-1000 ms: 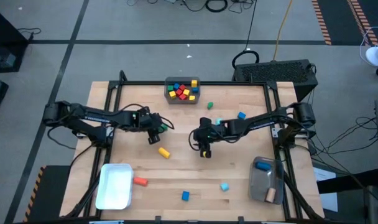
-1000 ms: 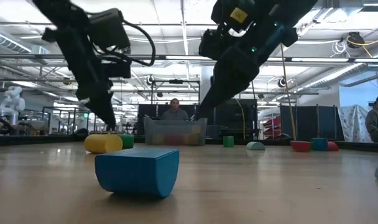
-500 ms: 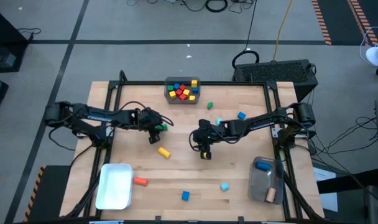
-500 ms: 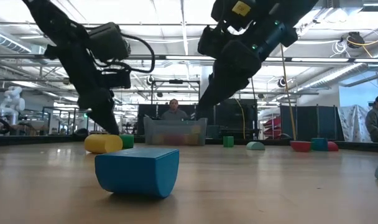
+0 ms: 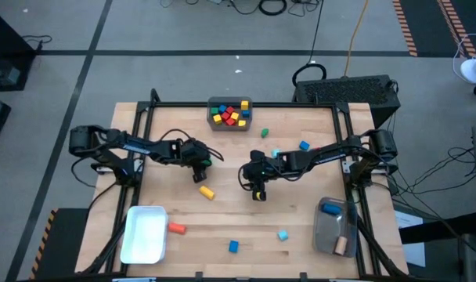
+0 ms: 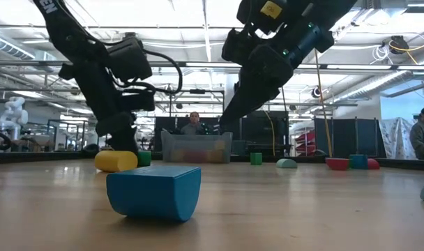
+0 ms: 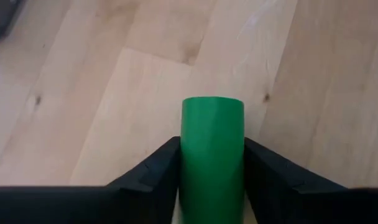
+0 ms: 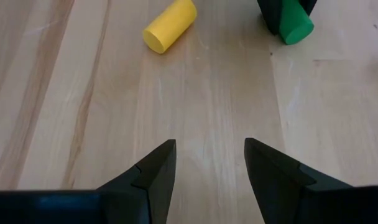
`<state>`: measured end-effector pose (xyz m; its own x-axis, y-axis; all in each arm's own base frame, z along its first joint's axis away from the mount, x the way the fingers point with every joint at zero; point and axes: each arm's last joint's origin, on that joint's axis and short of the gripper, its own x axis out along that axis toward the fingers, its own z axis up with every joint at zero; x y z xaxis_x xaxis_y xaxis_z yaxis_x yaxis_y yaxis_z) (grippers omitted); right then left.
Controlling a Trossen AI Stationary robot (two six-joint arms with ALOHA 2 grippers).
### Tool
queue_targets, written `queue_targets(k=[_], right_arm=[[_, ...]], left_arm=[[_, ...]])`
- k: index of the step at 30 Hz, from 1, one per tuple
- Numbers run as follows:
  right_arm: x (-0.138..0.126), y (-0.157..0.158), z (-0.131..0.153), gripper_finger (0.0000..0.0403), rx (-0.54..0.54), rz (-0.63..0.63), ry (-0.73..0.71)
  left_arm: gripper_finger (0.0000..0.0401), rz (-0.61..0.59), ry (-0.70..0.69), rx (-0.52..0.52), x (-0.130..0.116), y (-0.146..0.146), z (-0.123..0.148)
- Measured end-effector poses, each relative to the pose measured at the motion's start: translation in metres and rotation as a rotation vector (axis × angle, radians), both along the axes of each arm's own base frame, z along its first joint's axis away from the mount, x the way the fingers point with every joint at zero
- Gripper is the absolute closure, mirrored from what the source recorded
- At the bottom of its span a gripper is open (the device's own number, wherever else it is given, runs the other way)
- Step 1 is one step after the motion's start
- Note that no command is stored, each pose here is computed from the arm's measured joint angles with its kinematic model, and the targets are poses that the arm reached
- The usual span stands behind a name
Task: Sort blocks by size
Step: Put the green cylindrical block into the bottom black bin
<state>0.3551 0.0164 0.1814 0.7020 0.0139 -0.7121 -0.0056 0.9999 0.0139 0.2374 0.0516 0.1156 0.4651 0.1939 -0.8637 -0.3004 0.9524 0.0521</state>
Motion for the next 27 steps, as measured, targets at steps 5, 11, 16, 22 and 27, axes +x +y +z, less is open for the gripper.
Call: queue_targets(k=[5, 11, 16, 22, 27], right_arm=[[0.0, 0.0, 0.0, 0.0225, 0.0, 0.0, 0.0], [0.001, 0.0, 0.001, 0.0225, -0.026, 0.02, -0.017], [0.007, 0.001, 0.007, 0.0223, -0.05, 0.044, -0.102], [0.009, 0.002, 0.01, 0.0222, -0.013, 0.012, -0.143], [0.009, -0.001, 0.01, 0.0222, -0.058, 0.029, -0.139]], left_arm=[[0.0265, -0.021, -0.051, -0.022, 0.002, -0.001, 0.004], [0.0265, -0.119, -0.119, -0.072, 0.009, -0.01, 0.009], [0.0265, -0.216, -0.246, -0.077, 0.025, -0.019, 0.024], [0.0265, -0.302, -0.333, -0.048, 0.04, -0.033, 0.04], [0.0265, -0.363, -0.386, -0.025, 0.049, -0.044, 0.051]])
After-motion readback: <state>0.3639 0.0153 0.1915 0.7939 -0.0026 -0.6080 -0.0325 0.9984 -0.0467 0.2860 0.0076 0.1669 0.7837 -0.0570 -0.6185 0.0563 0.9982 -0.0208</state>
